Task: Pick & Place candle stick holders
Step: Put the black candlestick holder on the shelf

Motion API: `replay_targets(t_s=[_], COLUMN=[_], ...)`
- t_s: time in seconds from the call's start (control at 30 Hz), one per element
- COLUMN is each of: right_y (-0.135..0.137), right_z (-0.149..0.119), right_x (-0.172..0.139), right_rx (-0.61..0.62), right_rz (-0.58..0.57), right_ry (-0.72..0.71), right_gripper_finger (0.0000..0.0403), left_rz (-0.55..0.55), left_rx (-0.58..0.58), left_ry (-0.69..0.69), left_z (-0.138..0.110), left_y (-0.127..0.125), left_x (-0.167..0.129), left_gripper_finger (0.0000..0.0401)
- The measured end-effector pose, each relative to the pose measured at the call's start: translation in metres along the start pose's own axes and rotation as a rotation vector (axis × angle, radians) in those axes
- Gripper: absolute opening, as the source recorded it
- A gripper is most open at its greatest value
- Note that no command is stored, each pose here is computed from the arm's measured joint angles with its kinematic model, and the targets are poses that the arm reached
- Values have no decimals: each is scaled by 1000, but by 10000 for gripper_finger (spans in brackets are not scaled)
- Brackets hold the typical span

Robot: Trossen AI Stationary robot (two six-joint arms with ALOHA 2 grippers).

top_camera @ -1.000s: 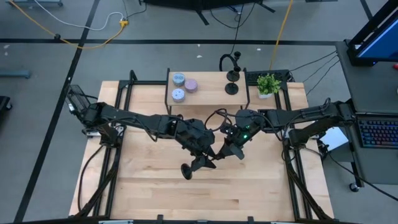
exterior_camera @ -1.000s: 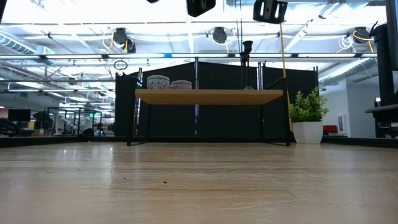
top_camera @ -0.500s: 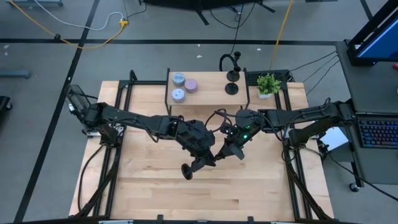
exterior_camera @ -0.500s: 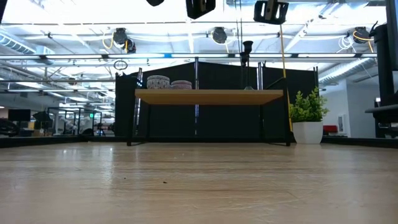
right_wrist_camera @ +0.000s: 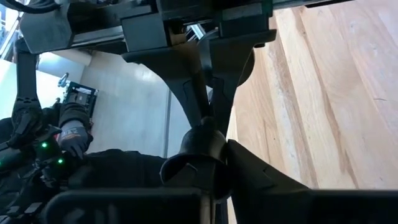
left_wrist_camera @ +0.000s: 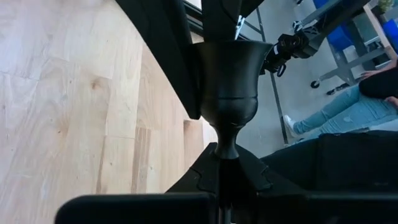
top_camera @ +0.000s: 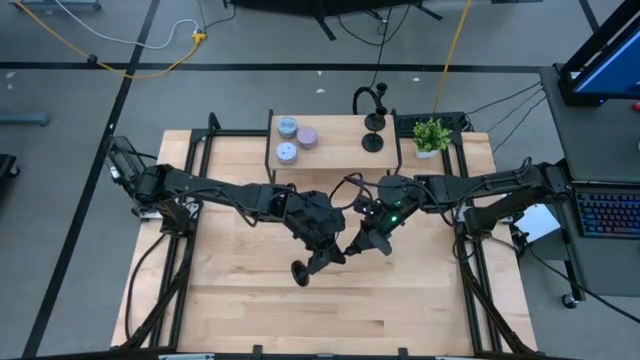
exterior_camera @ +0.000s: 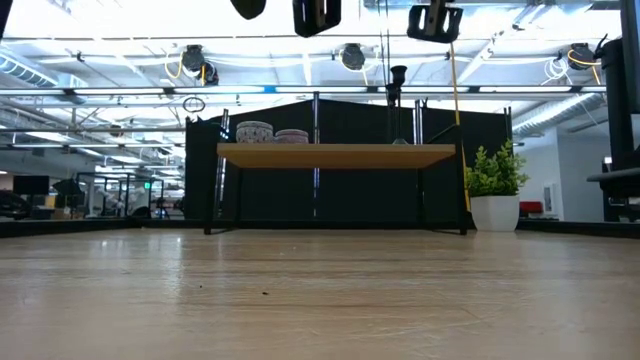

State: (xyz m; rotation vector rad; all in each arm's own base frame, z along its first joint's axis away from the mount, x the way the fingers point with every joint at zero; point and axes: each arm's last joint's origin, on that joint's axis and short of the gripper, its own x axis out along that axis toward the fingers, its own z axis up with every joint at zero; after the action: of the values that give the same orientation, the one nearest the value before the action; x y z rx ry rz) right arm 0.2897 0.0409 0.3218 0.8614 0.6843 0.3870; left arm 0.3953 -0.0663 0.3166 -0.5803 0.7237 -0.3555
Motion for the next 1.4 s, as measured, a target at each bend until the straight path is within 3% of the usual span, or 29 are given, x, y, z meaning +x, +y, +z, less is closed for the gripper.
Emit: replay_targets(t_s=[0.8,1.17,1.4], right_y=[1,8,21], right_z=[-2,-7,-22], right_x=[0,-16,-43], right_rx=[70,77,43], right_rz=[33,0,-126], right_ry=[45,17,-72], right_gripper_finger=[85,56,15], left_rz=[-17,20,101], left_rx=[14,25,70], left_ry=[75,129,70], left_z=[-6,-13,-10], left_y=[0,-4,-8], left_x=[-1,-14,-27], left_gripper_finger=[10,10,10])
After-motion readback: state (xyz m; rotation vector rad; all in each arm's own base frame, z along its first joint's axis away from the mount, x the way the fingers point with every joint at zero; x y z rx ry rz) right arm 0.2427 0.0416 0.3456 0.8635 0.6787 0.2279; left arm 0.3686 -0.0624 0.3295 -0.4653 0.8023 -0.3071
